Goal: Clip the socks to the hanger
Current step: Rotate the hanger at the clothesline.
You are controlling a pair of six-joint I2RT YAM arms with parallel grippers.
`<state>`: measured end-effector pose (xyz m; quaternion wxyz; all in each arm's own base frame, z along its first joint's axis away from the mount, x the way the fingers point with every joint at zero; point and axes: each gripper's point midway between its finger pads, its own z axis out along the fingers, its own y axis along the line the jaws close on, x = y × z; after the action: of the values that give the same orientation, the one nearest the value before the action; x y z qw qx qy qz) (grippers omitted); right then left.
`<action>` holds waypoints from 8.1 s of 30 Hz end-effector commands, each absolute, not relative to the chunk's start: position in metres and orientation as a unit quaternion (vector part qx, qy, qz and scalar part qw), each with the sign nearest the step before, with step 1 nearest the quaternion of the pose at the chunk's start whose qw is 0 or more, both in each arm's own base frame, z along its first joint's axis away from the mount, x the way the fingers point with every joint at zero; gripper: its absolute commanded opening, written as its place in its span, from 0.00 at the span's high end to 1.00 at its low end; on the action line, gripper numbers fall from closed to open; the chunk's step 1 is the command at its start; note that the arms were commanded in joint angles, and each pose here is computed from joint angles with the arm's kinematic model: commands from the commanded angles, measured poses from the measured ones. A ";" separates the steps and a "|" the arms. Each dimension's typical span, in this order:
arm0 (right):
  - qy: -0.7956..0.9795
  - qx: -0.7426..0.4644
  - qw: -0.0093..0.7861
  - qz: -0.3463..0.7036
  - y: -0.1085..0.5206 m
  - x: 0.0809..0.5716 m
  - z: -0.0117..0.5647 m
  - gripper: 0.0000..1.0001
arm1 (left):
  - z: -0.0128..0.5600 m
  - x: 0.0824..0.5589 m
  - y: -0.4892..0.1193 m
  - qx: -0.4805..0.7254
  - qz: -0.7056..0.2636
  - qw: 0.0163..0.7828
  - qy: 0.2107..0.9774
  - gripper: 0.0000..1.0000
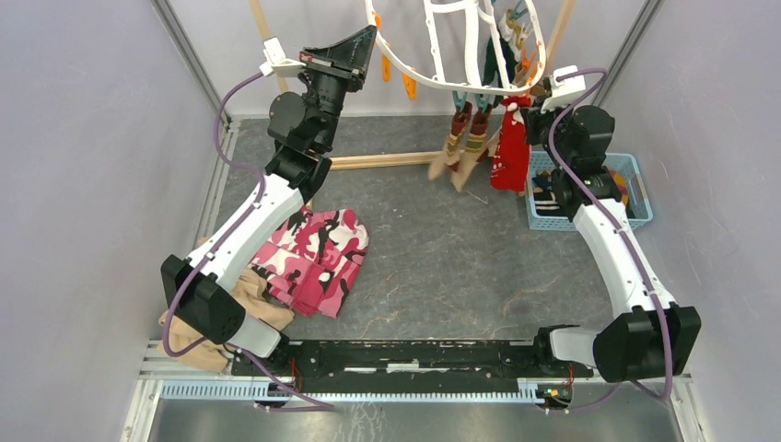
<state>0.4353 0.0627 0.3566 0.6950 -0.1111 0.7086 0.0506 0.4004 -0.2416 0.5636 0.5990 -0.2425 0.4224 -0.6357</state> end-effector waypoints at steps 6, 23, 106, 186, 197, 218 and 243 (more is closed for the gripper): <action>0.688 -0.132 0.710 0.072 0.058 0.418 0.373 1.00 | 0.583 0.360 -0.228 -0.086 -0.514 0.723 0.453 0.48; 0.692 -0.147 0.702 0.083 0.054 0.400 0.360 1.00 | 0.521 0.393 -0.188 0.228 -0.431 0.727 0.483 0.19; 0.695 -0.074 0.711 0.076 0.015 0.438 0.391 1.00 | 0.630 0.370 -0.207 -0.242 -0.700 0.611 0.277 0.98; 0.680 -0.115 0.724 0.027 -0.012 0.361 0.401 1.00 | 0.557 0.368 -0.276 -0.174 -0.669 0.577 0.435 0.74; 0.604 -0.374 0.672 0.210 0.089 0.298 0.374 1.00 | 0.550 0.366 -0.280 -0.153 -0.663 0.583 0.445 0.74; 0.653 -0.174 0.704 0.218 0.133 0.401 0.359 1.00 | 0.531 0.355 -0.239 -0.144 -0.590 0.650 0.457 0.44; 0.677 -0.160 0.691 0.195 0.126 0.417 0.338 1.00 | 0.445 0.309 -0.299 0.190 -0.484 0.648 0.557 0.21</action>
<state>0.4114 0.1294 0.3291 0.6794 -0.1671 0.6853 0.2021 0.3168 -0.2868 0.4219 0.6379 0.1483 0.5812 -0.4830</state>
